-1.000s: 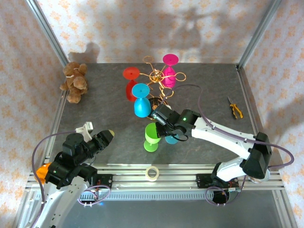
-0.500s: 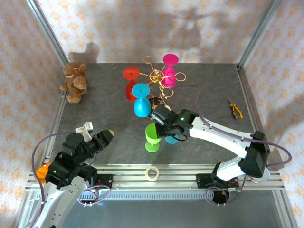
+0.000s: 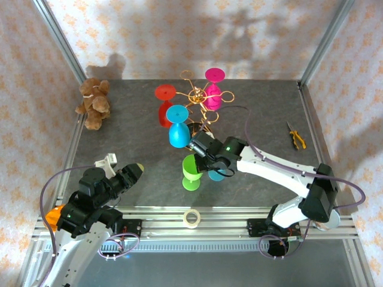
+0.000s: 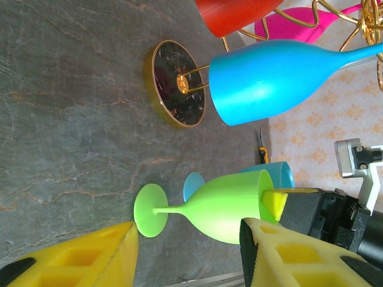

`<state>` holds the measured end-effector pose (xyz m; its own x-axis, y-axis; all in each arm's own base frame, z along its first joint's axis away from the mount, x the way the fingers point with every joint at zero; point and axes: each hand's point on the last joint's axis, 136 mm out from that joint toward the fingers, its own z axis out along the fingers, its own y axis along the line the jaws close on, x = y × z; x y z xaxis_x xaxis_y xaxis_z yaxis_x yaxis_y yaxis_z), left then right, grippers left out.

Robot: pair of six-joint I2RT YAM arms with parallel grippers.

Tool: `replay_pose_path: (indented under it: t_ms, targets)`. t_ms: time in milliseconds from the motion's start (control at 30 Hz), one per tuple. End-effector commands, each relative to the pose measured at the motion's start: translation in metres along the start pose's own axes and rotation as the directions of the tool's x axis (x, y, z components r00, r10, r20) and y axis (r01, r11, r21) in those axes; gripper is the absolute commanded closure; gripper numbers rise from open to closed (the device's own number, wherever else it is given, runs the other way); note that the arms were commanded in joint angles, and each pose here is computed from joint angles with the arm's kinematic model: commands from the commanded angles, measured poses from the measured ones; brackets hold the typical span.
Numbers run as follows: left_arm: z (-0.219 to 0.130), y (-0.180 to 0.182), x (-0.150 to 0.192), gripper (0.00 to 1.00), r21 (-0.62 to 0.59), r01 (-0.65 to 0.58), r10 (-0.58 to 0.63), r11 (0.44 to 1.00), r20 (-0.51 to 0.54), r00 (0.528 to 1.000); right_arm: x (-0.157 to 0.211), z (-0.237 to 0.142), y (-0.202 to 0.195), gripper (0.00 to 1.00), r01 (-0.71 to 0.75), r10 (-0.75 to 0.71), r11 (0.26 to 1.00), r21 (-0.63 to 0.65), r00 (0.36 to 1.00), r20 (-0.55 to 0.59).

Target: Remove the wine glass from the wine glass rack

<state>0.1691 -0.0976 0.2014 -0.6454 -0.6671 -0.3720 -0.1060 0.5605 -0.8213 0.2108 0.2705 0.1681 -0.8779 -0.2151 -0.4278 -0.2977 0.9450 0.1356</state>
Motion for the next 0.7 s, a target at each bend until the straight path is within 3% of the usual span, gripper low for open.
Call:
replay_pose_path:
  t_ms: [0, 167, 667]
  targets:
    - [-0.0018, 0.0003, -0.0043, 0.53, -0.005, -0.020, 0.020, 1.000, 0.027, 0.999, -0.0081, -0.0073, 0.0006, 0.94, 0.017, -0.018, 1.000, 0.016, 1.000, 0.024]
    - [-0.0019, 0.0002, -0.0046, 0.53, -0.005, -0.021, 0.022, 1.000, 0.029, 0.999, -0.0087, -0.0078, 0.0019, 0.87, 0.018, -0.018, 1.000, 0.013, 1.000, 0.022]
    - [-0.0020, -0.0004, -0.0051, 0.52, -0.003, -0.025, 0.025, 1.000, 0.031, 0.999, -0.0131, -0.0131, 0.0041, 0.79, 0.015, -0.015, 1.000, 0.002, 0.999, 0.037]
